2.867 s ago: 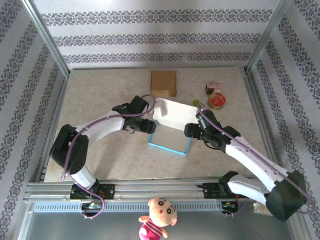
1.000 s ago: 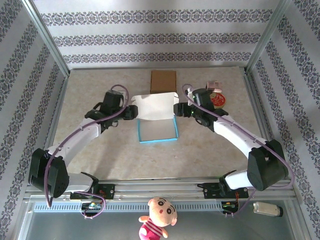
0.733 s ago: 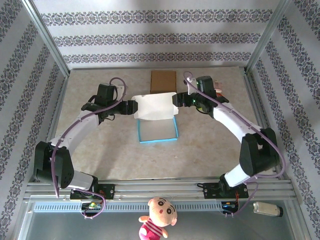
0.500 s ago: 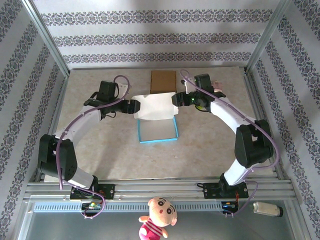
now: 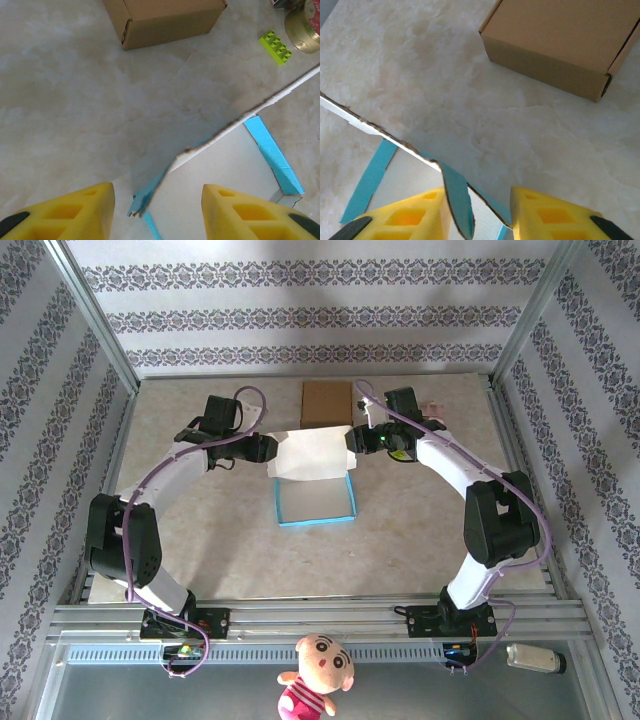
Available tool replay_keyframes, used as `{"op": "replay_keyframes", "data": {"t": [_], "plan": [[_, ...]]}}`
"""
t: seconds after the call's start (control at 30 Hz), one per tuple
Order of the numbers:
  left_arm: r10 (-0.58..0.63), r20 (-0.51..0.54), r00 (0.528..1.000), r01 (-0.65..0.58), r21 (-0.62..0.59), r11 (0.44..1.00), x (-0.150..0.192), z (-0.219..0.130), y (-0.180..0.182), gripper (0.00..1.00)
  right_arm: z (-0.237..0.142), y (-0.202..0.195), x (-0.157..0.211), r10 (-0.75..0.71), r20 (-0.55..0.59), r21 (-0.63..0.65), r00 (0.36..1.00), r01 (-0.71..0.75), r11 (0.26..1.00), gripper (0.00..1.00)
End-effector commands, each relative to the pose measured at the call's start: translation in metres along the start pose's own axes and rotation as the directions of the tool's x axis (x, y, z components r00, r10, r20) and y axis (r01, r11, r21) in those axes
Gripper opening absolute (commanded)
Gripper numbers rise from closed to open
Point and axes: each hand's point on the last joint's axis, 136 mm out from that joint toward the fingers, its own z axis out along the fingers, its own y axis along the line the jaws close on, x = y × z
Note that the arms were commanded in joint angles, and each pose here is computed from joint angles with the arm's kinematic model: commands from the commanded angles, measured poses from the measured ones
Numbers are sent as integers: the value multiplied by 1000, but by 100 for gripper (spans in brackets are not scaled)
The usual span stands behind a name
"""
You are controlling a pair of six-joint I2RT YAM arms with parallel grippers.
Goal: Fold the paper box
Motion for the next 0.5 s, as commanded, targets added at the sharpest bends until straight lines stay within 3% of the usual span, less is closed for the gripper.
{"op": "replay_keyframes", "data": {"t": [0.0, 0.27, 0.47], "plan": [[-1, -21, 1000, 1, -23, 1000, -1, 1, 9, 45, 0, 1, -1, 8, 15, -20, 1000, -8, 1000, 34], [-22, -30, 999, 21, -45, 999, 2, 3, 14, 31, -4, -1, -3, 10, 27, 4, 1000, -11, 1000, 26], [-25, -28, 999, 23, -50, 998, 1, -4, 12, 30, -8, 2, -6, 1, 39, 8, 999, -1, 1000, 23]]}}
